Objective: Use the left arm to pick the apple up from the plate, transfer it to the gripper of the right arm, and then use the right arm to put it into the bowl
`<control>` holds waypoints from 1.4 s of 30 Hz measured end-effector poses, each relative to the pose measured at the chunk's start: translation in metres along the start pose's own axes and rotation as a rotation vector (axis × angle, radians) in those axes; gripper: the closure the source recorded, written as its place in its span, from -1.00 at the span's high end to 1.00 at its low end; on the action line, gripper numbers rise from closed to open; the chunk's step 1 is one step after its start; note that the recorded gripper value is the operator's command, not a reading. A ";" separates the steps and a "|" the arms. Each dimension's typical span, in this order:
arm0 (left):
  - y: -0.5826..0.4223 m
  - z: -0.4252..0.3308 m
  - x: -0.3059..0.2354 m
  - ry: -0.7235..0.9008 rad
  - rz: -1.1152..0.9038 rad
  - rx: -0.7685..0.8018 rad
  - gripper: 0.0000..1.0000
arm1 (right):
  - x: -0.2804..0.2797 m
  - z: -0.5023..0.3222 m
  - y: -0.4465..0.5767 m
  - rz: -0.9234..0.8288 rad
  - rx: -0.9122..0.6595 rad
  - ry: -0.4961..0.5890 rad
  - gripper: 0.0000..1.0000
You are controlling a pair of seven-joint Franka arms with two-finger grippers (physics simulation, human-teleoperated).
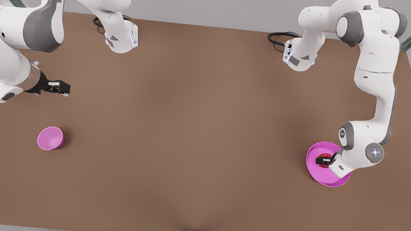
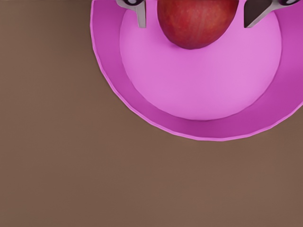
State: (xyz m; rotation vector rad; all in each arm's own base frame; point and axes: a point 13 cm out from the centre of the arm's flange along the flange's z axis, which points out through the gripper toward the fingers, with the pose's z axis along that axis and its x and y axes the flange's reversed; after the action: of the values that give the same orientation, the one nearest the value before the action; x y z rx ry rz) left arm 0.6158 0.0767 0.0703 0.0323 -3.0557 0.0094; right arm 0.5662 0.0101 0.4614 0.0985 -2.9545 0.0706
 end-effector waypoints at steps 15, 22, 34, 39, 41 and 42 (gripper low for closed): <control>0.009 0.030 0.019 0.037 0.018 -0.003 0.95 | -0.004 0.005 0.001 -0.003 -0.003 0.004 1.00; 0.007 0.030 0.020 0.040 0.024 -0.005 0.43 | -0.005 0.007 0.001 -0.003 -0.005 0.007 1.00; -0.015 -0.034 0.012 0.003 0.005 0.035 0.35 | -0.011 0.011 0.004 -0.009 -0.015 0.008 1.00; -0.146 -0.127 -0.036 -0.080 0.031 0.257 0.35 | -0.091 0.087 0.060 -0.140 -0.317 0.078 1.00; -0.252 -0.155 -0.040 -0.059 0.116 0.385 0.35 | -0.104 0.102 0.101 -0.221 -0.466 0.087 1.00; -0.319 -0.163 -0.031 -0.029 0.174 0.462 0.35 | -0.114 0.105 0.116 -0.264 -0.520 0.066 1.00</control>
State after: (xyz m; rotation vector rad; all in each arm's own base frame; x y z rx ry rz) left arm 0.6677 -0.2409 0.2319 -0.2036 -2.9989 0.7263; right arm 0.6505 0.1268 0.3327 0.3976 -2.7595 -0.7059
